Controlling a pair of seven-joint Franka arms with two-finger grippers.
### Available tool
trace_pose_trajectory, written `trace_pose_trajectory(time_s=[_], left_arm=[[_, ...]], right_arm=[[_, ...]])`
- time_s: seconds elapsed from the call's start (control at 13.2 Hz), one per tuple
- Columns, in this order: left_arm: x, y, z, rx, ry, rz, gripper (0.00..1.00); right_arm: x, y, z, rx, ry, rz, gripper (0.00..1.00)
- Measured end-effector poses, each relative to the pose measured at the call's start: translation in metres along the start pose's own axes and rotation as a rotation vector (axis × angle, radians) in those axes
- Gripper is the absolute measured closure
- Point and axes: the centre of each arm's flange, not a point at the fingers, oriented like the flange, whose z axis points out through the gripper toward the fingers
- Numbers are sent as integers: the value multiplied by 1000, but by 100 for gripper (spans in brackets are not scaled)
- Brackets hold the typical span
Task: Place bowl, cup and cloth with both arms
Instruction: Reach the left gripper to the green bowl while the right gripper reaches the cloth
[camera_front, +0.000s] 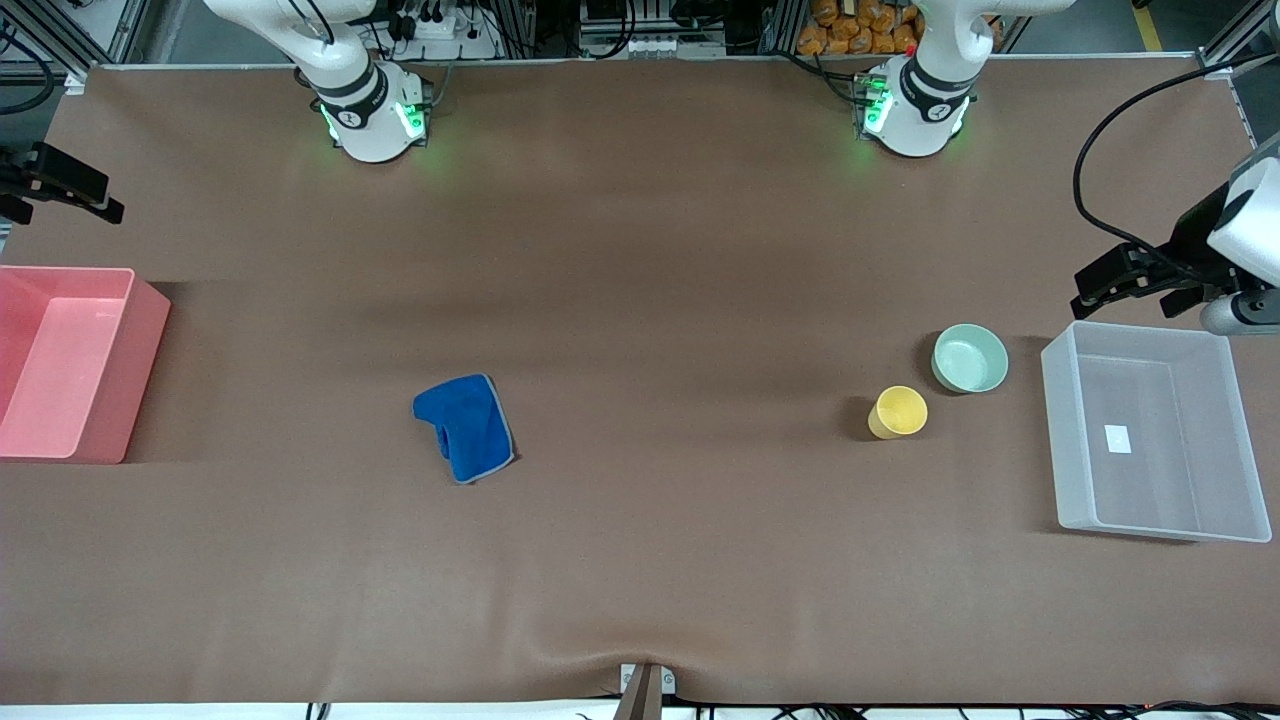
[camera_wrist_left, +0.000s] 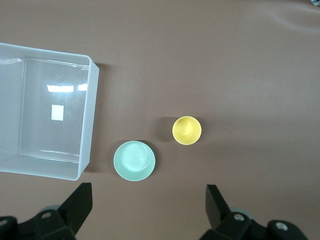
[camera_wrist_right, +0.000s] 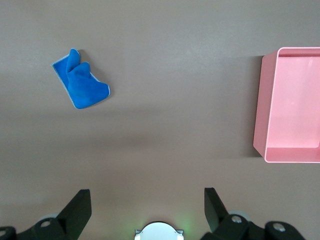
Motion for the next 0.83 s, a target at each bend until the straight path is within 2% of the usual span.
trace_pose_trajectory(time_s=[0.38,0.68,0.83], left_arm=[[0,0,7,2,-21,5,0],[1,-15,63,9,-107,29,0],[-1,-31,93,8,-127,40,0]], right_arm=[[0,1,0,0,0,1,0],[0,1,0,0,0,1,0],[0,1,0,0,0,1,0]])
